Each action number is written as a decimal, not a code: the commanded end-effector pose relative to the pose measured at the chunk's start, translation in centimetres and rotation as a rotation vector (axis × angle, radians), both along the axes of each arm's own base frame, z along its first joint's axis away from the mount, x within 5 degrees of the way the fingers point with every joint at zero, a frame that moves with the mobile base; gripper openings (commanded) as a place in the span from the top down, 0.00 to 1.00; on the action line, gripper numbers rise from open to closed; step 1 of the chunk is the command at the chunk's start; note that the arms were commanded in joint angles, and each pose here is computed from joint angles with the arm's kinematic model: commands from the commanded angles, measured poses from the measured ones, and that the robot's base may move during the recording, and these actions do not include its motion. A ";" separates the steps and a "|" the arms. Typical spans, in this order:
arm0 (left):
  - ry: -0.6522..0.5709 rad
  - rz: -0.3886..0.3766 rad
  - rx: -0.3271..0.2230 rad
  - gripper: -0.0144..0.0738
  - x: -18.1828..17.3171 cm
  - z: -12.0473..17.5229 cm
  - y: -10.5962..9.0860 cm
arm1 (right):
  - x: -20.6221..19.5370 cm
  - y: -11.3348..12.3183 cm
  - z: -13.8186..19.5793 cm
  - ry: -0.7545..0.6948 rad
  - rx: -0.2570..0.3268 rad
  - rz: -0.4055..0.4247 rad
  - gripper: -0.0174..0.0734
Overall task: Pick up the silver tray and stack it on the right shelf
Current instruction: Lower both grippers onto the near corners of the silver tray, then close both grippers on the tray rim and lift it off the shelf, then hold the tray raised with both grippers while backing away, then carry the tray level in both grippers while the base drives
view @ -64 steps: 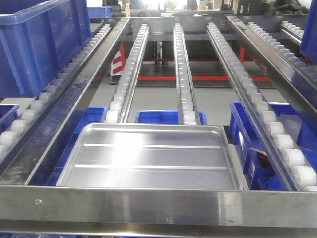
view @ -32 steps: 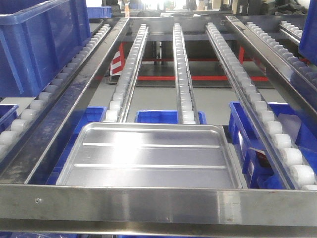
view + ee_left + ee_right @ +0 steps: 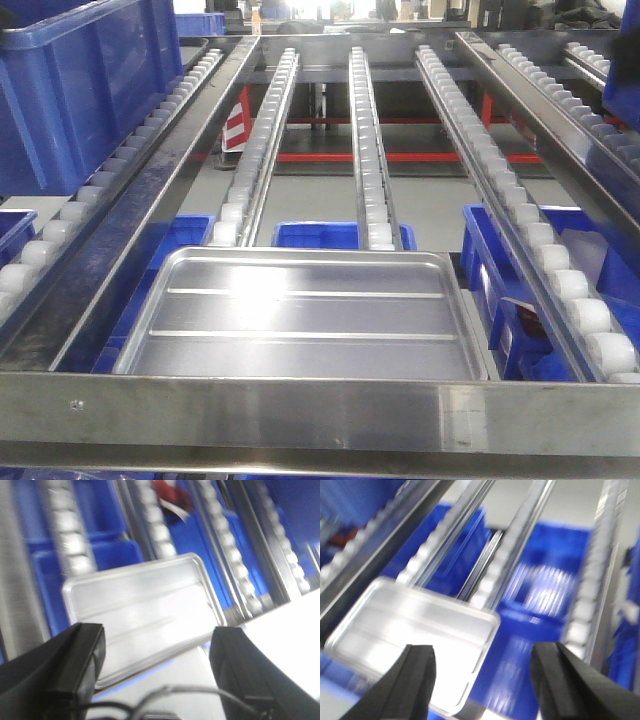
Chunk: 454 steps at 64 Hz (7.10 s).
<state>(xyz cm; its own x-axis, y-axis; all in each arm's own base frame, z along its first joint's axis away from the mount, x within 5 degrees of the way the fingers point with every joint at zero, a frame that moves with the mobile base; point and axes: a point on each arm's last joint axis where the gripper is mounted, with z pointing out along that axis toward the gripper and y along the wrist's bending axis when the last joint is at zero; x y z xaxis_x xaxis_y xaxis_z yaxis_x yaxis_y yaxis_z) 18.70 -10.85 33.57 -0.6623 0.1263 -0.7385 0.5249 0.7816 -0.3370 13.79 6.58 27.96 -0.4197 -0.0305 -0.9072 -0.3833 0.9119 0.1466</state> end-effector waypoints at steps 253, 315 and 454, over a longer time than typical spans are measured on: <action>0.175 0.156 0.285 0.94 0.8 0.3 -13.5 | 5.8 2.9 4.9 0.504 -0.082 -0.097 0.75; 0.209 0.192 0.369 0.94 0.6 -0.1 -12.8 | 5.8 2.9 4.5 0.504 -0.087 -0.099 0.75; 0.209 0.192 0.369 0.94 0.6 -0.1 -12.8 | 5.8 2.9 4.5 0.505 -0.088 -0.099 0.75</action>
